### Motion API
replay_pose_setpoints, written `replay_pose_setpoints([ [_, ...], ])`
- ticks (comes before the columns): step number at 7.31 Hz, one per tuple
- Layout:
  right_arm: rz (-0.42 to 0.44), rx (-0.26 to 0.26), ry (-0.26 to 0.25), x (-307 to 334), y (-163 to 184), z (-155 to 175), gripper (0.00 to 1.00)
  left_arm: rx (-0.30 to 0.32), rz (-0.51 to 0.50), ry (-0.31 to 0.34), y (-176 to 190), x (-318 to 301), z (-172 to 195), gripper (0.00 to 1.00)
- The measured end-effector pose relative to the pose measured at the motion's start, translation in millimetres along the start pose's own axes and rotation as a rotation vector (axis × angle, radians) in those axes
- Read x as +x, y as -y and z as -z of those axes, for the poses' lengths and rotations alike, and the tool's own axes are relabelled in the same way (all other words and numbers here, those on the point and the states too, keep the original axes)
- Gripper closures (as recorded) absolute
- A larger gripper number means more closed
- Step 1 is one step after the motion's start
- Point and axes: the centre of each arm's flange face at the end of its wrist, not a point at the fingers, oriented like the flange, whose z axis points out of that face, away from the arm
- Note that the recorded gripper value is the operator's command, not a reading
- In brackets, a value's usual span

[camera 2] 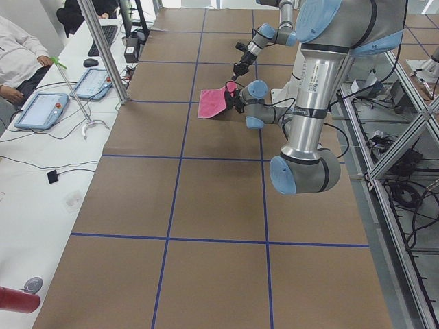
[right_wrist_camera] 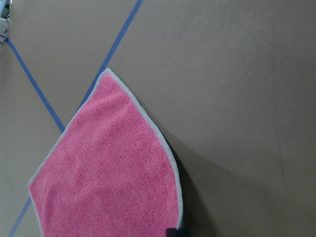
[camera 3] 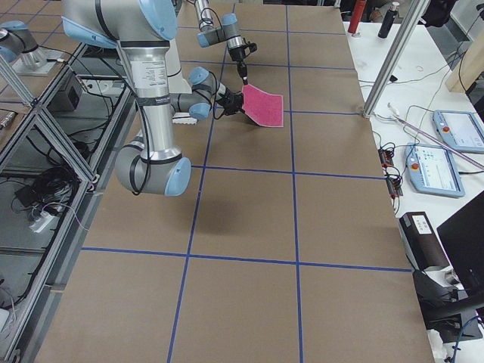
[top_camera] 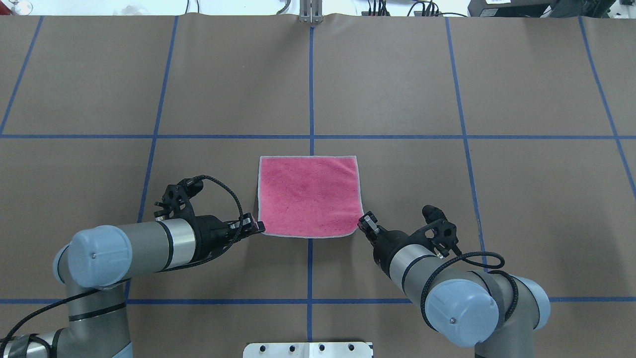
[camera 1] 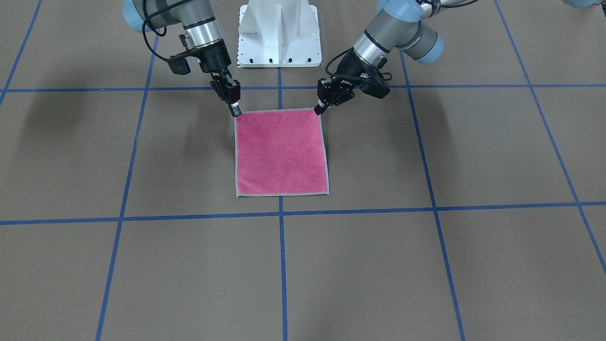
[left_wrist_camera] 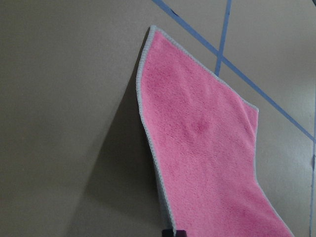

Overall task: Fold towel twice with both arms
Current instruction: 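Lift the near edge with both grippers and fold it away from the robot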

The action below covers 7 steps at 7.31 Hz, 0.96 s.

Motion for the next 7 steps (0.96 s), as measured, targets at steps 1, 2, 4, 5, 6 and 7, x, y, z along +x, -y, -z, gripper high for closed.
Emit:
replay_pose_setpoints([
  [1,0.000,-0.010,0.002,-0.2,-2.9,4.0,1.00,-0.009,-0.001,-0.001,-5.2,-1.0,4.7,1.00],
  [2,0.001,-0.017,0.003,-1.2,-7.6,4.5,1.00,-0.014,-0.002,0.002,-7.6,-2.2,3.4,1.00],
  [4,0.011,-0.017,0.000,-3.0,-16.8,-3.7,1.00,-0.014,-0.002,0.014,-8.0,-6.0,-3.8,1.00],
  [5,0.013,-0.007,0.002,-7.2,-17.9,-11.9,1.00,-0.010,-0.002,0.018,-6.4,-6.7,-6.8,1.00],
  [6,0.011,0.009,0.006,-13.6,-16.5,-21.9,1.00,-0.002,-0.001,0.025,-3.1,-7.4,-8.7,1.00],
  [7,0.010,0.028,0.009,-20.0,-12.2,-31.9,1.00,0.010,0.000,0.035,1.5,-6.9,-10.1,1.00],
])
